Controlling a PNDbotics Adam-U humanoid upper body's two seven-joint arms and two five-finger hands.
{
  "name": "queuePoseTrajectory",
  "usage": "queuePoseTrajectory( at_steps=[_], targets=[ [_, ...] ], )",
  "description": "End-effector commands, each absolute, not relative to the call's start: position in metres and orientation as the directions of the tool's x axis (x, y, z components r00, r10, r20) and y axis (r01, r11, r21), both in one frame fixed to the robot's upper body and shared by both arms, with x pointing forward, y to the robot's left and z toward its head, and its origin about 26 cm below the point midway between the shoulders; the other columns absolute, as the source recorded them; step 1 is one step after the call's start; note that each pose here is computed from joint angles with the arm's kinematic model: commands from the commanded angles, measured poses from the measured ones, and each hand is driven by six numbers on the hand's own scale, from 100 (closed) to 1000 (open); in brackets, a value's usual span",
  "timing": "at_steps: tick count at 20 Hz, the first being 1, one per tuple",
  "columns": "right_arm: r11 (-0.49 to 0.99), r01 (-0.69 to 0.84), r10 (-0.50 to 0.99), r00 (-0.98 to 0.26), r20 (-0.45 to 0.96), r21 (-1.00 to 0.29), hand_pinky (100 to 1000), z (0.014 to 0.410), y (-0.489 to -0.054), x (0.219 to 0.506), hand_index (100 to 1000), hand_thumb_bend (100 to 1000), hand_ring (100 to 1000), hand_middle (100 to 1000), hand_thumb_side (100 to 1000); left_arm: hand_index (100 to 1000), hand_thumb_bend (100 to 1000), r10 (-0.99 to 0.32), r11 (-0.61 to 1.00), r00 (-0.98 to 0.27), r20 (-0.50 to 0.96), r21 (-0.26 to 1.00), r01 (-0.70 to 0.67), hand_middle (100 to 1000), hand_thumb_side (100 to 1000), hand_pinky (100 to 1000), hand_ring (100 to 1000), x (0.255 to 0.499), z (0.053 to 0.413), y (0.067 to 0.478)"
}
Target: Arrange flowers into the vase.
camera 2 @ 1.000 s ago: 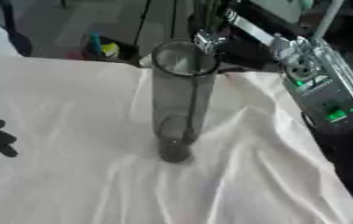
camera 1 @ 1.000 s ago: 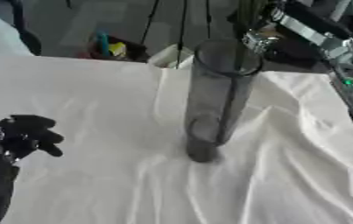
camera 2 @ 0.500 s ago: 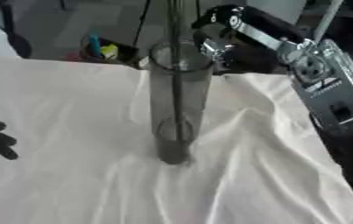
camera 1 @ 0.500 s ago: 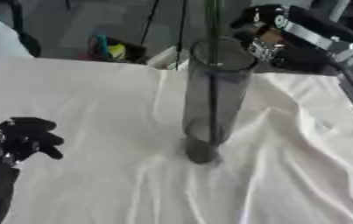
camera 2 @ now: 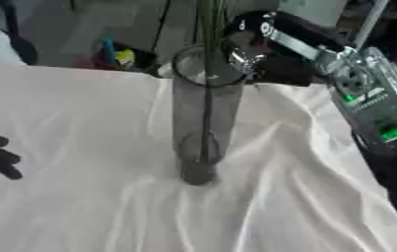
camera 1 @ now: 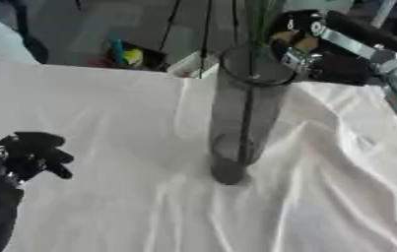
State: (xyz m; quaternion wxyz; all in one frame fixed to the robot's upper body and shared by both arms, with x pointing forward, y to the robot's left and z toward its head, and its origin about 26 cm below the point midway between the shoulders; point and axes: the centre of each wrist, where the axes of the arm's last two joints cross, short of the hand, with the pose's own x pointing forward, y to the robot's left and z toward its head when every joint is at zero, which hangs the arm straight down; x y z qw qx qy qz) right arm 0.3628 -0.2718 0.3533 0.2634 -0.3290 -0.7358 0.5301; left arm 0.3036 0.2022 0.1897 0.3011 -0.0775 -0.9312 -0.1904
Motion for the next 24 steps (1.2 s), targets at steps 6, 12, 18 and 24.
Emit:
queuePoseTrajectory(
  at_steps=[6,12,18,24],
  targets=[
    [0.203,0.259,0.780,-0.626,-0.004,-0.944,761,0.368,-0.282,0.352,870,100,1000,828,1000,708,100,0.036,0.909,-0.827,0.561,0.326,0.261,673,1000,522,628,0.301,0.198,0.200],
    [0.245,0.298,0.791,-0.612,0.012,-0.922,758,0.373,-0.290,0.344,869,100,1000,826,1000,708,100,0.034,0.909,-0.827,0.561,0.326,0.259,674,1000,522,629,0.301,0.198,0.200],
    [0.309,0.349,0.803,-0.594,0.046,-0.885,756,0.378,-0.302,0.332,868,100,1000,828,1000,708,100,0.030,0.911,-0.828,0.560,0.326,0.253,675,1000,522,630,0.301,0.197,0.201],
    [0.399,0.408,0.807,-0.581,0.104,-0.821,743,0.380,-0.314,0.317,854,100,1000,814,1000,709,100,0.024,0.914,-0.831,0.556,0.325,0.244,678,1000,523,632,0.302,0.198,0.202]
  ],
)
